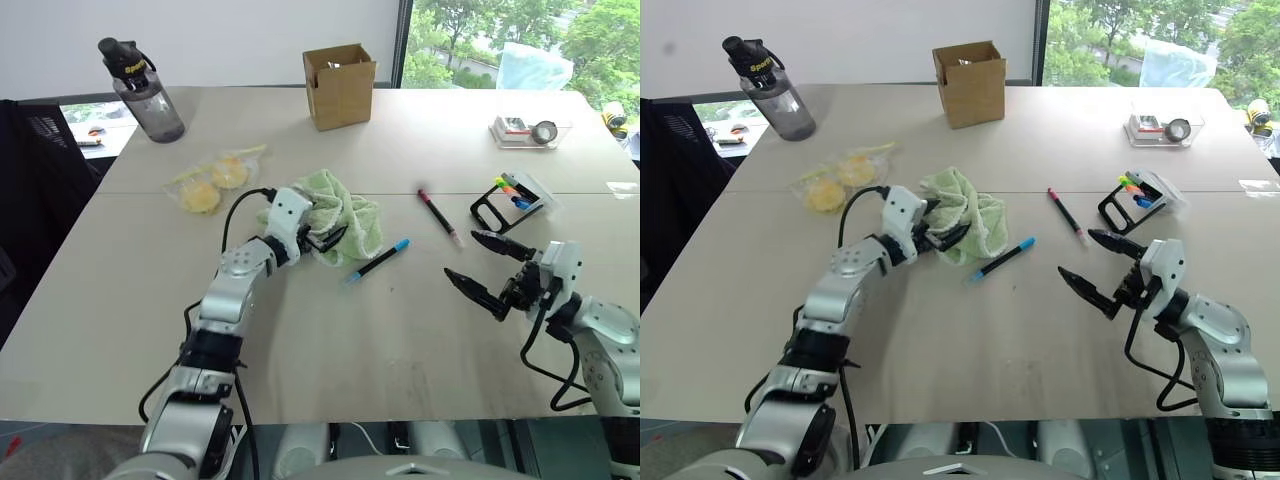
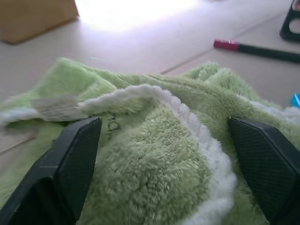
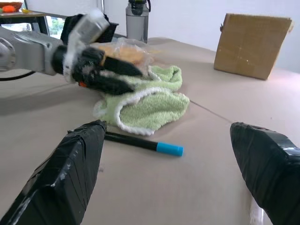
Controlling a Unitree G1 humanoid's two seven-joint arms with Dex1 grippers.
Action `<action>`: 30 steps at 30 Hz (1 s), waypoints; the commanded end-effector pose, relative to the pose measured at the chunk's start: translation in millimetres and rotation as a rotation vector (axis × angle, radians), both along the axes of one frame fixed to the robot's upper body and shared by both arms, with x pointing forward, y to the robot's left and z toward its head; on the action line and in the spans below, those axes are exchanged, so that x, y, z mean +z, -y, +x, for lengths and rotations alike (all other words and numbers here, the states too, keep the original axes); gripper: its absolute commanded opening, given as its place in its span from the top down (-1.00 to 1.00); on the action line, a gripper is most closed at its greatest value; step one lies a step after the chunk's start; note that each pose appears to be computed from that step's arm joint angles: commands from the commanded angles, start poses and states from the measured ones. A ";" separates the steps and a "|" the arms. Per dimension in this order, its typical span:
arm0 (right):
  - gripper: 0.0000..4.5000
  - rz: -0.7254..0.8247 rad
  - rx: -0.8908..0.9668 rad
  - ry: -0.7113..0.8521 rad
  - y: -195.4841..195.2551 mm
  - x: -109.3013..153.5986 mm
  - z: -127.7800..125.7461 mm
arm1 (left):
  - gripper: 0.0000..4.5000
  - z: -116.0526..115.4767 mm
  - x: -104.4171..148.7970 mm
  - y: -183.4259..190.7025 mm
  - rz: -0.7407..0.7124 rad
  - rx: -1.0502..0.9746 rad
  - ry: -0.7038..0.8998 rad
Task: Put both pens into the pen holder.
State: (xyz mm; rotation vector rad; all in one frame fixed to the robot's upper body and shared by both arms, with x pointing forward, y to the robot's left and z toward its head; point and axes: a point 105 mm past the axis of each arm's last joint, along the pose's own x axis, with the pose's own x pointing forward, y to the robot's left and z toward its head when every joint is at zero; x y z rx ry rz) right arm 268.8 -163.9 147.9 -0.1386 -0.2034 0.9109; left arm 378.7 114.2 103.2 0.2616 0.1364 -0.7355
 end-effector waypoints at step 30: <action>-1.00 0.008 0.110 0.022 -23.2 12.6 -7.0 | 0.97 -49.8 58.6 -36.6 -0.066 0.150 0.196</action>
